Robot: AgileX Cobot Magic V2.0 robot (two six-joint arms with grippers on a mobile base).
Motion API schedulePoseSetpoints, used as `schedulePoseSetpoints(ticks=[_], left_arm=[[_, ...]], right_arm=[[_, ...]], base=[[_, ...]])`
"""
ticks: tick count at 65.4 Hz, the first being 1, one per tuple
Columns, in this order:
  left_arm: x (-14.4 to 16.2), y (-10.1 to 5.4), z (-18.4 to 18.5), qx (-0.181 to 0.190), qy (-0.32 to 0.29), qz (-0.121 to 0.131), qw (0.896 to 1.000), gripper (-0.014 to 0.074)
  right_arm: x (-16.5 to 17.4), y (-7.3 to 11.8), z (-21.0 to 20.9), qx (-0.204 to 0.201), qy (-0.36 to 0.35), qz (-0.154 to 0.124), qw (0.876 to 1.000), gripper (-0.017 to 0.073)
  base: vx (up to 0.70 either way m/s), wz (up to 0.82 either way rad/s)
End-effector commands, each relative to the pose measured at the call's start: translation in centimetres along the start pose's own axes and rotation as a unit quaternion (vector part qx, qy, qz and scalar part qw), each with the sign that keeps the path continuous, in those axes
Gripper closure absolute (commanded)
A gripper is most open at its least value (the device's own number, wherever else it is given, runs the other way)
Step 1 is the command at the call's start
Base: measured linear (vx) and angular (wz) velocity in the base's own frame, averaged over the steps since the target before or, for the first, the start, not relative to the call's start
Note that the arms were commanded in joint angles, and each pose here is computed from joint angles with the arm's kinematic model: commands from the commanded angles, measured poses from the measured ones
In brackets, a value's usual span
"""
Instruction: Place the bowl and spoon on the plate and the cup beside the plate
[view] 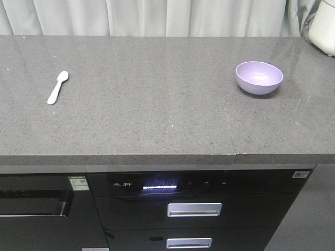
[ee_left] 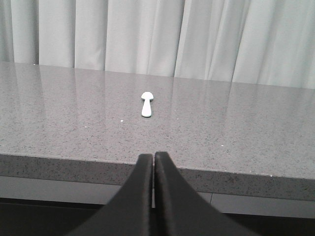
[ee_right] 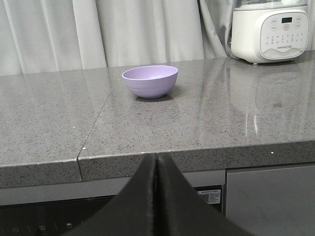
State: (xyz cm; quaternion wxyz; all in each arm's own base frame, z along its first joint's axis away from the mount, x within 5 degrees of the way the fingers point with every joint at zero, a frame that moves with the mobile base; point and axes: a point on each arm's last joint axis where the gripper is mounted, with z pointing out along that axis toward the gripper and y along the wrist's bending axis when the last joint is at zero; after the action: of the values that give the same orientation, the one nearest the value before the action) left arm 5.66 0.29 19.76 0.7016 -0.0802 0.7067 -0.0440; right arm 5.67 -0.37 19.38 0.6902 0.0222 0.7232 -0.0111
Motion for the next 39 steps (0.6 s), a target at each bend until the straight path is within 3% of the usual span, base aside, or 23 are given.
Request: schedulePoseSetpoints(ticks=[1, 39], left_arm=[[0.34, 0.04, 0.14, 0.004, -0.018, -0.004, 1.0, 0.0599], [0.34, 0.04, 0.14, 0.004, -0.018, -0.004, 1.0, 0.0599]], right_arm=[[-0.19, 0.16, -0.02, -0.009, -0.035, -0.008, 0.999, 0.0565], [-0.19, 0.16, -0.02, -0.009, -0.035, -0.008, 0.999, 0.0565]], base=[[0.03, 0.0], [0.03, 0.0]])
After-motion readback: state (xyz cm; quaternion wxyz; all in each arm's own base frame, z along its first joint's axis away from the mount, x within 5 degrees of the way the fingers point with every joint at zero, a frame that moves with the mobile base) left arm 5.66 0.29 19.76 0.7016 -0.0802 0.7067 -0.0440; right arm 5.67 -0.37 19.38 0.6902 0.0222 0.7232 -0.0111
